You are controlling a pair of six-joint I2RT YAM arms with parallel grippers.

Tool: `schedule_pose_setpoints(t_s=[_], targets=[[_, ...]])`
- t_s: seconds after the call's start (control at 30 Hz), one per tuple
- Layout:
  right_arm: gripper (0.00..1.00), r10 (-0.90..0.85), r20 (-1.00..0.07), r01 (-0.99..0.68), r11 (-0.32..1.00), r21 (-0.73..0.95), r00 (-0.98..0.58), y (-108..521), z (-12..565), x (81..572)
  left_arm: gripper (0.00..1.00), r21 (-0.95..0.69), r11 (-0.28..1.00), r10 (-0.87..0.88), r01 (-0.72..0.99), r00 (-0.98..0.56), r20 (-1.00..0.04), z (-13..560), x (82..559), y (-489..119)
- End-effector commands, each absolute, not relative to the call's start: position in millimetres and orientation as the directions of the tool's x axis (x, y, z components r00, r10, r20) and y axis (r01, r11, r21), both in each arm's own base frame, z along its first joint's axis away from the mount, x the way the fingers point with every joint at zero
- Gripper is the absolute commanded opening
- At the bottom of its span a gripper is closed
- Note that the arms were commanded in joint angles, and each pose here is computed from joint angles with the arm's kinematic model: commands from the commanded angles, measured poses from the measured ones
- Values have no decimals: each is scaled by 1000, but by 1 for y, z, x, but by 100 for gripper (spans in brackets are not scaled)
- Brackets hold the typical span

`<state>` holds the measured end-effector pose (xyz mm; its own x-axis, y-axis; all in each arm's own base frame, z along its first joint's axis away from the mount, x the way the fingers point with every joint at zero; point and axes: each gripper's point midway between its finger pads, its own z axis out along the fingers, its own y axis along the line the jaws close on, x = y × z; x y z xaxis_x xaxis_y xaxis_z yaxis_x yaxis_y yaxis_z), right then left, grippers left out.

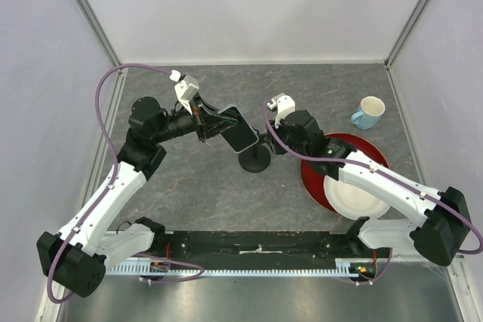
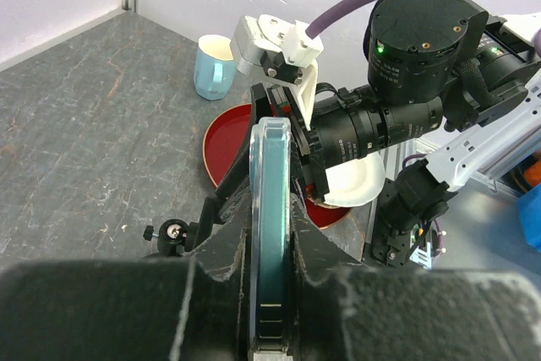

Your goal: Place the phone on the phone stand

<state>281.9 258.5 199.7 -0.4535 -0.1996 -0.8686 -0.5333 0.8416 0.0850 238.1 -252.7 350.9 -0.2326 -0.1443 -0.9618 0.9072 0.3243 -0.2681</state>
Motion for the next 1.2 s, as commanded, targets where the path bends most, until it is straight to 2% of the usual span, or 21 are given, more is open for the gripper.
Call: schedule_pose_setpoints(t_s=[0.0, 0.3, 0.37, 0.4, 0.5, 0.57, 0.63, 0.7, 0.83, 0.97, 1.0, 1.07, 1.1, 1.17], targets=[[35, -166, -890, -520, 849, 90, -425, 262, 218, 289, 2, -190, 288, -184, 939, -141, -973, 377, 231, -254], [33, -173, -881, -524, 847, 95, -440, 266, 210, 290, 2, -226, 257, -176, 940, -184, -967, 368, 233, -261], [26, -176, -884, -525, 847, 88, -433, 266, 211, 292, 2, -233, 251, -174, 940, -193, -966, 365, 233, -263], [17, -175, -886, -528, 845, 89, -430, 268, 213, 293, 2, -235, 250, -172, 939, -196, -965, 364, 233, -264], [0, -183, -884, -545, 834, 93, -430, 272, 211, 293, 2, -235, 238, -157, 942, -201, -967, 357, 236, -268], [0, -210, -880, -569, 819, 81, -427, 274, 207, 292, 2, -220, 177, -134, 959, -197, -971, 352, 228, -274], [0, -226, -877, -608, 788, 90, -424, 276, 205, 287, 2, -155, 62, -124, 986, -147, -981, 351, 212, -279], [0, -214, -881, -617, 779, 106, -421, 269, 207, 294, 2, -56, 5, -146, 998, -55, -988, 354, 202, -279], [0, -211, -874, -725, 658, 203, -437, 279, 212, 285, 2, 67, -112, -148, 992, 50, -988, 352, 185, -285], [0, -227, -867, -753, 620, 222, -443, 285, 211, 280, 2, 132, -182, -127, 974, 110, -986, 336, 173, -301], [0, -228, -868, -756, 617, 221, -440, 286, 212, 280, 2, 197, -184, -135, 963, 174, -975, 340, 173, -306], [0, -228, -868, -754, 618, 222, -442, 285, 211, 280, 2, 173, -232, -93, 957, 155, -984, 329, 166, -317], [0, -229, -867, -755, 618, 222, -442, 285, 211, 280, 2, 260, -234, -110, 937, 240, -964, 338, 168, -322], [0, -223, -867, -753, 616, 229, -446, 285, 213, 281, 2, 240, -265, -52, 934, 235, -971, 320, 169, -334]])
